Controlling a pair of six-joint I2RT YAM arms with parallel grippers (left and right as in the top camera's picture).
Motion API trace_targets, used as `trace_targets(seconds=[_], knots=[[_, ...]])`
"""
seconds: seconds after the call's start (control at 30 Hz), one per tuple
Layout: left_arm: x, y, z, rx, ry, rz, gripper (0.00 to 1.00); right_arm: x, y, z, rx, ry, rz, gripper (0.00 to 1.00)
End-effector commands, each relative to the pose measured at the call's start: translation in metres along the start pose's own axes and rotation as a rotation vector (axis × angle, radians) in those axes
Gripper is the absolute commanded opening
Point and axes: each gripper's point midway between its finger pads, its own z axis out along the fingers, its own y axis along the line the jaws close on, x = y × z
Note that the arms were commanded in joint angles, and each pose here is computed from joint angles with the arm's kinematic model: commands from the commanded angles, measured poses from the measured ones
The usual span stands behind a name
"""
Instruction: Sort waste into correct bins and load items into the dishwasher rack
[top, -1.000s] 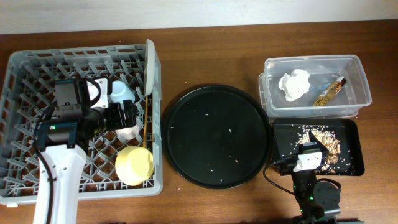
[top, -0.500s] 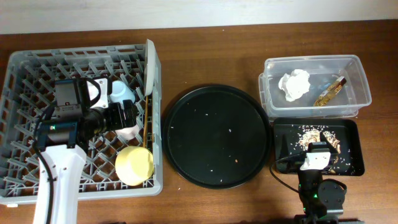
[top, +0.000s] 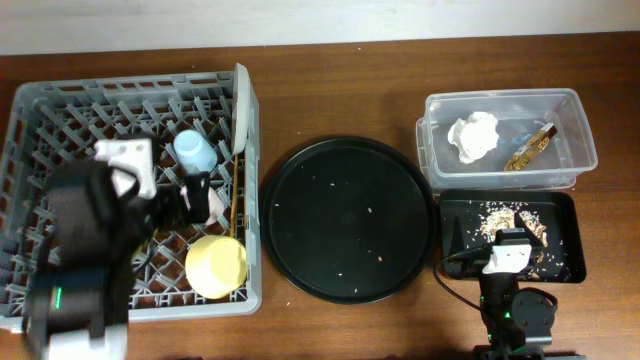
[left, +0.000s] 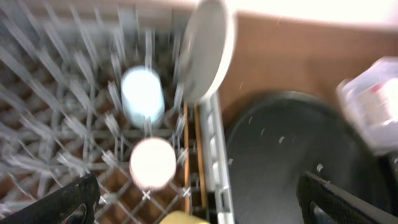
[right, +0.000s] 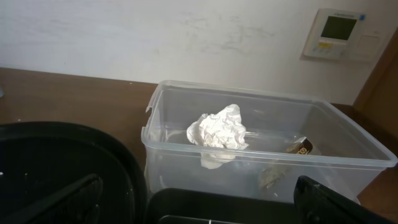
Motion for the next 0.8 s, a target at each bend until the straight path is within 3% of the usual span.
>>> trace_targets(seconds=[0.0,0.1,0.2,0.4,0.47,0.53,0.63,0.7,0.77], knots=[[-0.018,-0.019,-0.088,0.007,-0.282,0.051,1.00,0.003,-0.001,0.000,0.005,0.005,-0.006,0.99],[-0.001,-0.029,-0.145,-0.005,-0.432,0.095,0.99,0.003,-0.001,0.000,0.005,0.005,-0.006,0.99],[0.040,-0.031,-0.170,-0.010,-0.475,0.102,0.99,0.003,-0.001,0.000,0.005,0.005,-0.006,0.99],[0.090,-0.017,-0.139,-0.030,-0.537,0.109,0.99,0.003,-0.001,0.000,0.005,0.005,-0.006,0.99],[0.083,-0.013,-0.119,-0.028,-0.554,0.112,0.99,0.003,-0.001,0.000,0.005,0.005,-0.006,0.99],[0.061,-0.011,-0.106,-0.023,-0.661,0.133,0.99,0.003,-0.001,0.000,0.005,0.004,-0.006,0.99],[0.019,-0.010,-0.099,-0.010,-0.987,0.193,0.99,0.003,-0.001,0.000,0.005,0.005,-0.006,0.99],[0.022,-0.007,-0.083,0.017,-1.093,0.193,0.99,0.003,-0.001,0.000,0.005,0.005,-0.006,0.99],[0.037,0.005,-0.056,-0.012,-1.066,0.171,0.99,0.003,-0.001,0.000,0.005,0.005,-0.006,0.99]])
